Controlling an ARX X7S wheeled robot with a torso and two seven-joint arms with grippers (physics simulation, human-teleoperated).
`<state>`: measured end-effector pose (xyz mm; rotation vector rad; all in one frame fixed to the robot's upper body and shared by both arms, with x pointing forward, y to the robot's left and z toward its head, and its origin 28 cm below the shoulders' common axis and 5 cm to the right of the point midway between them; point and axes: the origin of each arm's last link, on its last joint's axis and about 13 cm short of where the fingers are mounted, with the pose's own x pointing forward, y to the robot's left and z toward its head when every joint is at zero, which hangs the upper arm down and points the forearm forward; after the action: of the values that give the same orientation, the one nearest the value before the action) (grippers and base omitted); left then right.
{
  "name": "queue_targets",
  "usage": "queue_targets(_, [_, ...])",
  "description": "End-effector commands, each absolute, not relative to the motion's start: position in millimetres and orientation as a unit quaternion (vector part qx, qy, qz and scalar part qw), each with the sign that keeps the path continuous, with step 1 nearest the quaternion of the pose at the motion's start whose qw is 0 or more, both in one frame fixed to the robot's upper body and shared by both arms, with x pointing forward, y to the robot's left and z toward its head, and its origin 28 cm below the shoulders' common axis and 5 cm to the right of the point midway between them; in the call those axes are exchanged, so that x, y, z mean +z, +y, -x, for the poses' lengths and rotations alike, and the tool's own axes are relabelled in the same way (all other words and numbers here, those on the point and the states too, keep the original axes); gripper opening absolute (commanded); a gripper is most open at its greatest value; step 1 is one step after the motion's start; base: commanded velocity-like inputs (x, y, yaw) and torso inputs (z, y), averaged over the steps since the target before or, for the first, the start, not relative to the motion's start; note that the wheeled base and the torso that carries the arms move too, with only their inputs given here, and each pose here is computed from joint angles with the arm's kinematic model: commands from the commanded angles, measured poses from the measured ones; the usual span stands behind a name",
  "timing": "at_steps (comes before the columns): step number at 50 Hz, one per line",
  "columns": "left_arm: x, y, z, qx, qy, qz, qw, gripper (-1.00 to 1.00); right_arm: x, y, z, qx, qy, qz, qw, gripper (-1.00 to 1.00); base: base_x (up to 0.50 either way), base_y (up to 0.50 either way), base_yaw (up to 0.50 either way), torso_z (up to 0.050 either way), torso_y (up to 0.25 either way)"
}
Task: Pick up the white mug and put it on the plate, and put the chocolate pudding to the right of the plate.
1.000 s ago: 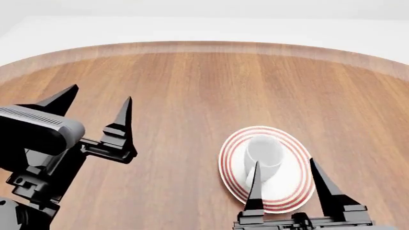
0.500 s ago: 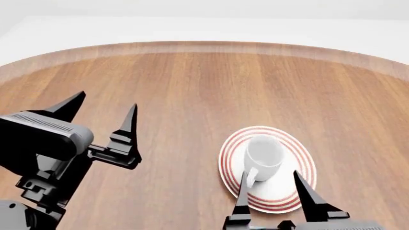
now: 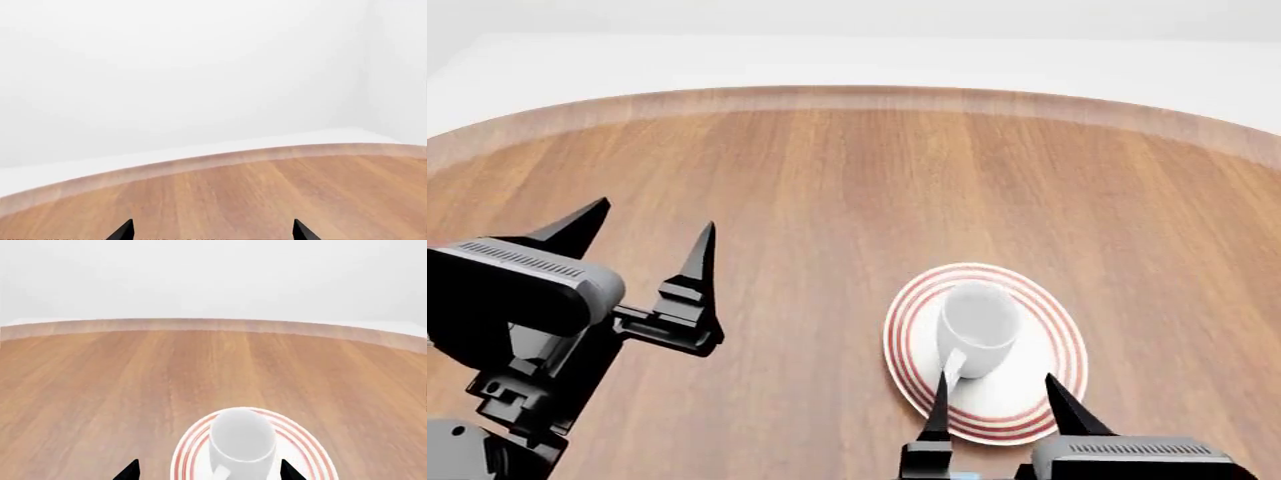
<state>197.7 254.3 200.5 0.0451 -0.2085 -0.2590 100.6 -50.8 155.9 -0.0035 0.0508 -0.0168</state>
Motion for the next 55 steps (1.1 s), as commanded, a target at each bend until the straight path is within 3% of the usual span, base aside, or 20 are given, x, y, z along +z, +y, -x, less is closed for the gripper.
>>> queue_targets(1, [203,251,-199,-0.147,-0.112,-0.016,0.983,1.00,162,-51,-101,-0.002,0.035,0.004,0.999,1.00,0.00,0.00,0.00,0.000,0.000])
queue_targets(55, [196,250,-201,-0.154,-0.093,-0.003,0.984,1.00,166,-44,-89,0.023,0.178,-0.056,0.982,1.00,0.00,0.00,0.00,0.000,0.000])
